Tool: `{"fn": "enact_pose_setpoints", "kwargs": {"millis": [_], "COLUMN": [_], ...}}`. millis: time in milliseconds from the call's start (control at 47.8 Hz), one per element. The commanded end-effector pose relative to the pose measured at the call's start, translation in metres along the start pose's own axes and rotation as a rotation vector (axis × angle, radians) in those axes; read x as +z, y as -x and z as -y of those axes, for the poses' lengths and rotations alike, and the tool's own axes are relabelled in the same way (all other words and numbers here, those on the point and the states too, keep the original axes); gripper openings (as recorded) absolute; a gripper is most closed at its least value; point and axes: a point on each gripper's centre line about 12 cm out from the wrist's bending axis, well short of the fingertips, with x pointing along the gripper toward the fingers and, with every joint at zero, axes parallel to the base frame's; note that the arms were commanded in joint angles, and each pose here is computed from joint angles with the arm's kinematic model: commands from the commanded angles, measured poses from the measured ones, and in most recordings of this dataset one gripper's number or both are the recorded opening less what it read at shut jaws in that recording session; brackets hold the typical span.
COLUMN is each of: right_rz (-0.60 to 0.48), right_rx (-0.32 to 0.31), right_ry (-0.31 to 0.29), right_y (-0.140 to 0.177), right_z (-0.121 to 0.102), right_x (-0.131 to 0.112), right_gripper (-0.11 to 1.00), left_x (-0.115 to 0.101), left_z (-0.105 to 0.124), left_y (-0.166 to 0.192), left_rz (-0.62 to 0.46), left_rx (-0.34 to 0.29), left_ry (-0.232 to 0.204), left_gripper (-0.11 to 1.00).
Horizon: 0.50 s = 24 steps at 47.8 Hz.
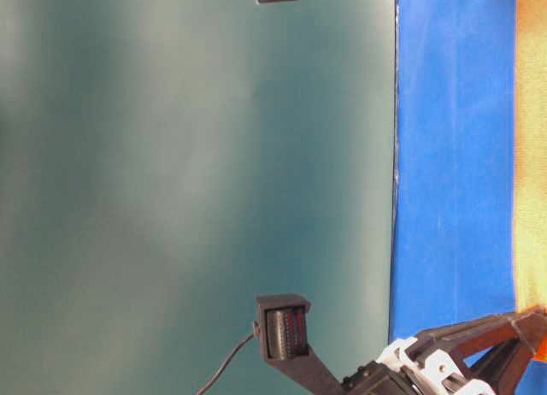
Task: Fold the orange towel.
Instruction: 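Grasp the left and right ends of the folded towel with both grippers, then lift the towel strip and swing the right gripper up above the left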
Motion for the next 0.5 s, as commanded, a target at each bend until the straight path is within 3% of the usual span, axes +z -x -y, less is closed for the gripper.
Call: {"fn": "enact_pose_setpoints", "kwargs": {"millis": [0, 188, 481], "right_rz": [0.061, 0.129, 0.242], "right_rx": [0.012, 0.0, 0.003], "right_ry": [0.003, -0.005, 0.027], "right_y": [0.012, 0.045, 0.106], "right_z": [-0.003, -0.001, -0.006], "right_x": [0.015, 0.029, 0.043], "right_gripper": [0.03, 0.03, 0.03], "left_x": [0.018, 0.049, 0.087], "left_z": [-0.003, -0.004, -0.005], "left_y": [0.011, 0.045, 0.11], "left_rz": [0.037, 0.061, 0.206], "left_rx": [0.004, 0.003, 0.006], "left_ry": [0.003, 0.005, 0.005], "left_gripper": [0.03, 0.03, 0.03]}}
